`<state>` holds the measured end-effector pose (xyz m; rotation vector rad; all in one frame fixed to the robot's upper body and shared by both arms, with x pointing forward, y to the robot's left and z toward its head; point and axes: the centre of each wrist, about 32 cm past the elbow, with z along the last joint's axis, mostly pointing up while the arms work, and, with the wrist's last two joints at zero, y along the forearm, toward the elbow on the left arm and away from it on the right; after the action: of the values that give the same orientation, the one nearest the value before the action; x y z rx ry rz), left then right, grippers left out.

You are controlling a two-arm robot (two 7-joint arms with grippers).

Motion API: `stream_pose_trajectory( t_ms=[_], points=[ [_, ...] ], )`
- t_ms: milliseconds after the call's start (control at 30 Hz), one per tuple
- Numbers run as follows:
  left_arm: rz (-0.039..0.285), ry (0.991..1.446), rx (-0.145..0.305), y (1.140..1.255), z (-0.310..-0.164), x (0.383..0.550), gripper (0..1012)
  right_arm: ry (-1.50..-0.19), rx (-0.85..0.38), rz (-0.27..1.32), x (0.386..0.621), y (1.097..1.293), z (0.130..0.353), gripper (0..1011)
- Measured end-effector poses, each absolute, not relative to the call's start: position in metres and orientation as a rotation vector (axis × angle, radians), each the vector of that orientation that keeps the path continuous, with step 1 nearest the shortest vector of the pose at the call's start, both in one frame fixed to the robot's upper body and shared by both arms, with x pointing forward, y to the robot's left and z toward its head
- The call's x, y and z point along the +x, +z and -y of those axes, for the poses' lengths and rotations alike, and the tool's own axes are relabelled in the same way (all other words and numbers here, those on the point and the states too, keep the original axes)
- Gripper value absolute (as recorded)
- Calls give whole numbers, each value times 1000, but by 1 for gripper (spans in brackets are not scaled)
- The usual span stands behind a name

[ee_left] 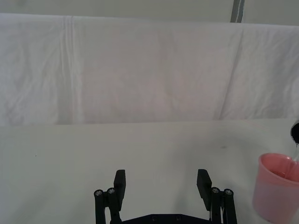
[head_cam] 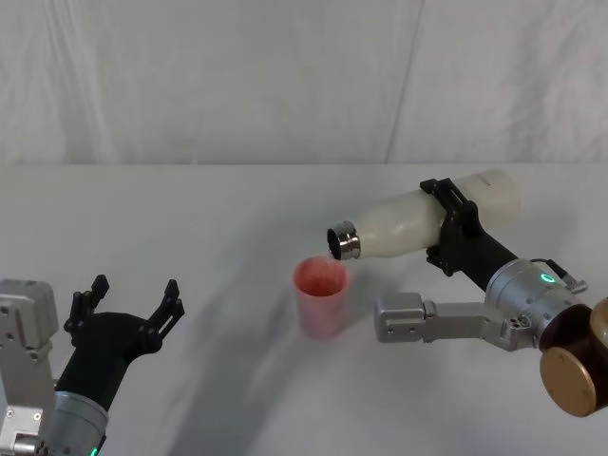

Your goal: Grasp the thermos with one hand and pour water into the cup lid.

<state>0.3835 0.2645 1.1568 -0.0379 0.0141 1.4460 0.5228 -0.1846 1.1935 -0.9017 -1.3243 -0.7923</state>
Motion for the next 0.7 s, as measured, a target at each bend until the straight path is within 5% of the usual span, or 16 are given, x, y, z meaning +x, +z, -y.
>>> stream_pose_trajectory(
  t_ms=[700],
  points=[
    [-14, 1446, -38, 1157, -265, 384, 1001, -777, -908, 1322, 524, 1193, 184, 950]
  ],
)
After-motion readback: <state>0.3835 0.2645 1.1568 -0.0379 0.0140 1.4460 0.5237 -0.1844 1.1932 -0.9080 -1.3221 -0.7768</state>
